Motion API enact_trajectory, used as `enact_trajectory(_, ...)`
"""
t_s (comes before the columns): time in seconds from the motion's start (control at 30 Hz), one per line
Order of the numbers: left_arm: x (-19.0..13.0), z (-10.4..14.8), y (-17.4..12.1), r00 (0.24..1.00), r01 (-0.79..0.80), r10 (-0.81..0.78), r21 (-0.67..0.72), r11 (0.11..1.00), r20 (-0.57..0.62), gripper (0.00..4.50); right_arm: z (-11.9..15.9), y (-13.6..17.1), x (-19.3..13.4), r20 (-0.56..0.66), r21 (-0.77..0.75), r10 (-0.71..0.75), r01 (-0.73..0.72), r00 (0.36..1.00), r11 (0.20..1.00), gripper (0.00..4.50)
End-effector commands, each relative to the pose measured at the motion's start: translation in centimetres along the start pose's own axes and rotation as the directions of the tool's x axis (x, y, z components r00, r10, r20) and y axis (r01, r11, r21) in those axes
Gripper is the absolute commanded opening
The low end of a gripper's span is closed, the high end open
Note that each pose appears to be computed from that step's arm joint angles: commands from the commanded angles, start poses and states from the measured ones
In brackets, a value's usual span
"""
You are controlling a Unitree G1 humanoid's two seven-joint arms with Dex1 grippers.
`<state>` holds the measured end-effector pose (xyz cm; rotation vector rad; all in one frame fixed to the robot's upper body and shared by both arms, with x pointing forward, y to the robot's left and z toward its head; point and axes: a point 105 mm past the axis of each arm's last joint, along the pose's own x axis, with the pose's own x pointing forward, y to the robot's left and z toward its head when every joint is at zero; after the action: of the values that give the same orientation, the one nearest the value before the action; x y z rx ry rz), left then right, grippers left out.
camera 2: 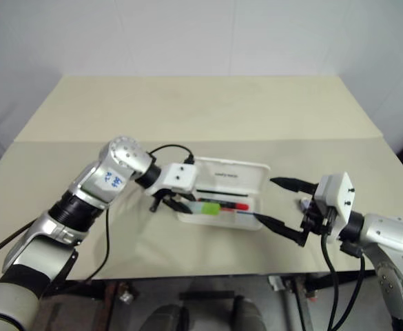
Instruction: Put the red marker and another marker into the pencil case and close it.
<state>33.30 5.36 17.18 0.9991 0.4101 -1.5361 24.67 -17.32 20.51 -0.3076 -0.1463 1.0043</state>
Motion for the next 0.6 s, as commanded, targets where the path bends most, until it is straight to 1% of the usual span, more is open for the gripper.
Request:
enact_trajectory(0.03,0.5,0.9,0.2,1.000,0.009,-0.009,0.034,0.999,0.006,1.05,1.2,0.1,-0.1,0.034,-0.029,-0.018,0.019,0.999,0.999,4.50)
enact_trajectory(0.3,1.2,1.8,0.2,0.999,0.026,-0.027,0.039,0.999,0.022,1.05,1.1,0.2,-0.1,0.040,-0.025,-0.036,0.037,0.999,0.999,4.50)
enact_trajectory(0.6,1.2,1.2,-0.6,0.999,0.050,-0.049,0.035,0.998,-0.019,1.05,1.0,0.2,0.0,0.050,-0.021,-0.048,0.049,0.998,0.999,4.50)
